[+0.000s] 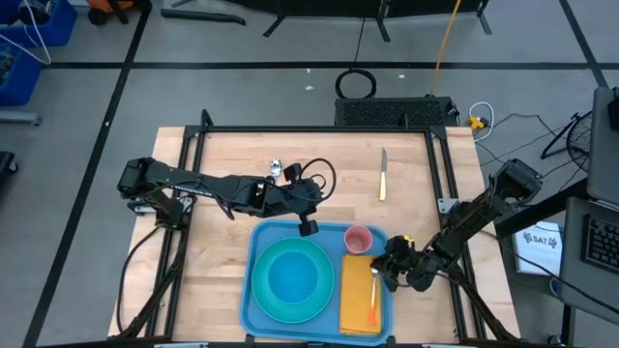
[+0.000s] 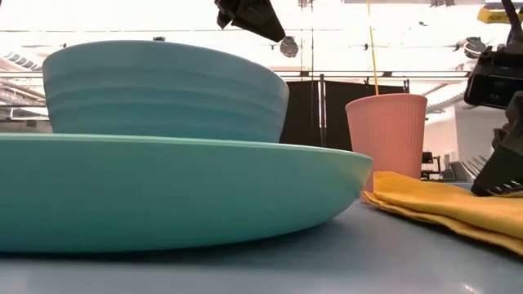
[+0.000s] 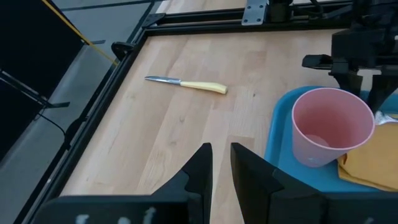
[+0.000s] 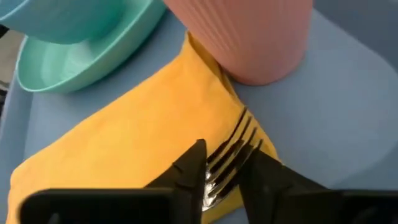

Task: Set up tray
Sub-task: Put the orange fork on the yellow napkin, then put the orange spoon on the yellow napkin to the left of the orange fork

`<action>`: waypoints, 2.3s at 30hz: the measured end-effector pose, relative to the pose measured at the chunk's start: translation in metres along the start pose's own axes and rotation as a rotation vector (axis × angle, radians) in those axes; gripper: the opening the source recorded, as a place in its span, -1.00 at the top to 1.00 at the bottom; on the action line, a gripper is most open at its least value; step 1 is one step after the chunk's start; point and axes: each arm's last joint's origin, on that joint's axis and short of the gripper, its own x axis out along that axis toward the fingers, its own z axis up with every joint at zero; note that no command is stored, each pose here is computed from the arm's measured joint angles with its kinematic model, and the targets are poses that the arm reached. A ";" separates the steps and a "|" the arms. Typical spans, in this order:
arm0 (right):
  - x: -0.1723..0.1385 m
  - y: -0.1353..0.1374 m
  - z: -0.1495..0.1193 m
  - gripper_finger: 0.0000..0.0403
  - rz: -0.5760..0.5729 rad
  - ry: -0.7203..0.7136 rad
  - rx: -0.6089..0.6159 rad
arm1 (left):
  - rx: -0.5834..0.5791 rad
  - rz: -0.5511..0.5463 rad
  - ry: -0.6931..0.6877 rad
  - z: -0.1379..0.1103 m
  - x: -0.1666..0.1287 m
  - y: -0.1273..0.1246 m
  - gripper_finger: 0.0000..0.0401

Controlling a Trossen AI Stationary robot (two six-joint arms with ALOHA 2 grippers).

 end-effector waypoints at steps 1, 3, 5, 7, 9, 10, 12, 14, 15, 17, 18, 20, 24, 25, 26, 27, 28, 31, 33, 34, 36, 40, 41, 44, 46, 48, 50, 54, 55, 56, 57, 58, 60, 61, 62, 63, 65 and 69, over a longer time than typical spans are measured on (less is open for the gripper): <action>0.000 0.001 0.000 0.56 0.010 -0.004 -0.004 | 0.000 0.000 0.000 0.000 0.000 0.000 0.69; 0.000 0.004 0.002 0.46 0.038 -0.014 -0.008 | 0.000 0.000 0.000 0.000 0.000 0.000 0.69; 0.000 0.007 0.003 0.37 0.060 -0.023 -0.013 | -0.001 0.000 0.000 0.000 0.000 0.000 0.69; 0.000 0.008 0.003 0.30 0.072 -0.029 -0.012 | -0.002 0.000 0.000 0.000 0.000 0.000 0.69; 0.000 0.009 0.003 0.25 0.076 -0.030 -0.007 | -0.002 0.000 0.000 0.000 0.000 0.000 0.69; 0.000 0.009 0.003 0.23 0.076 -0.030 -0.006 | -0.002 0.000 0.000 0.000 0.000 0.000 0.69; 0.000 0.009 0.003 0.19 0.077 -0.031 -0.005 | -0.002 0.000 0.000 0.000 0.000 0.000 0.69; 0.000 0.009 0.004 0.15 0.078 -0.031 0.000 | -0.002 0.000 0.000 0.000 0.000 0.000 0.69; 0.000 0.009 0.004 0.14 0.078 -0.031 0.000 | -0.002 0.000 0.000 0.000 0.000 0.000 0.69; 0.000 0.009 0.004 0.10 0.078 -0.031 0.000 | -0.002 0.000 0.000 0.000 0.000 0.000 0.69; 0.000 0.009 0.004 0.08 0.077 -0.031 -0.001 | -0.002 0.000 0.000 0.000 0.000 0.000 0.69; 0.000 0.007 0.004 0.05 0.059 -0.029 -0.007 | -0.002 0.000 0.000 0.000 0.000 0.000 0.69; 0.003 0.002 0.006 0.00 0.014 -0.026 -0.002 | -0.003 0.000 0.000 0.000 0.000 0.000 0.69; 0.003 0.002 0.007 0.00 0.014 -0.029 -0.001 | -0.003 0.000 0.000 0.000 0.000 0.000 0.69; 0.003 0.002 0.008 -0.01 0.014 -0.031 -0.007 | -0.004 0.000 0.000 0.000 0.000 0.000 0.69; 0.003 0.002 0.010 -0.01 0.015 -0.035 -0.009 | -0.005 0.000 -0.001 0.000 0.000 0.000 0.69; 0.003 0.002 0.011 0.00 0.017 -0.040 -0.011 | -0.006 0.000 -0.002 0.000 0.000 0.000 0.69; -0.001 0.004 0.018 0.01 0.036 -0.060 -0.024 | -0.005 -0.001 -0.005 0.001 0.000 0.000 0.69; -0.006 0.007 0.025 0.02 0.060 -0.079 -0.032 | -0.005 -0.001 -0.006 0.001 0.000 0.000 0.69; -0.009 0.008 0.028 0.02 0.073 -0.092 -0.039 | -0.005 -0.001 -0.006 0.001 0.000 0.000 0.69; -0.016 0.011 0.036 0.02 0.090 -0.139 -0.060 | -0.005 -0.001 -0.006 0.001 0.000 0.000 0.69; -0.033 0.015 0.052 0.02 0.131 -0.228 -0.109 | 0.011 -0.008 -0.016 0.001 -0.004 -0.003 0.69; -0.037 0.016 0.055 0.02 0.139 -0.244 -0.118 | 0.015 -0.010 -0.018 0.002 -0.006 -0.003 0.69; -0.049 0.013 0.064 0.02 0.127 -0.298 -0.159 | 0.010 -0.019 -0.047 0.005 -0.011 -0.002 0.69; -0.057 0.010 0.071 0.03 0.094 -0.349 -0.187 | 0.019 -0.022 -0.052 0.006 -0.016 -0.002 0.69; -0.064 0.006 0.078 0.03 0.061 -0.399 -0.214 | 0.016 -0.026 -0.085 0.010 -0.020 -0.002 0.69; -0.071 0.003 0.085 0.03 0.030 -0.452 -0.236 | 0.026 -0.032 -0.087 0.010 -0.024 -0.003 0.69; -0.081 -0.002 0.101 0.03 -0.066 -0.567 -0.319 | 0.042 -0.032 -0.094 0.011 -0.027 -0.005 0.69; -0.083 -0.003 0.106 0.03 -0.094 -0.600 -0.339 | 0.047 -0.033 -0.095 0.011 -0.028 -0.004 0.69; -0.085 -0.004 0.112 0.03 -0.115 -0.628 -0.363 | 0.057 -0.034 -0.094 0.011 -0.030 -0.004 0.69; -0.087 -0.004 0.117 0.03 -0.132 -0.657 -0.383 | 0.059 -0.034 -0.096 0.011 -0.033 -0.003 0.69; -0.089 -0.005 0.123 0.03 -0.143 -0.686 -0.393 | 0.056 -0.033 -0.102 0.012 -0.035 -0.002 0.69; -0.095 -0.005 0.133 0.03 -0.158 -0.743 -0.406 | 0.034 -0.021 -0.093 0.010 -0.040 0.003 0.69; -0.098 -0.005 0.136 0.03 -0.165 -0.766 -0.416 | 0.016 -0.004 -0.074 0.005 -0.041 0.005 0.69; -0.100 -0.005 0.139 0.03 -0.175 -0.783 -0.436 | -0.008 0.025 -0.047 -0.003 -0.042 0.009 0.69; -0.102 -0.005 0.140 0.03 -0.186 -0.794 -0.457 | -0.038 0.064 -0.015 -0.011 -0.044 0.014 0.69; -0.106 -0.007 0.143 0.03 -0.233 -0.813 -0.489 | -0.126 0.184 0.057 -0.032 -0.052 0.028 0.69; -0.111 -0.013 0.149 0.03 -0.445 -0.839 -0.535 | -0.331 0.302 0.159 -0.071 -0.068 0.051 0.69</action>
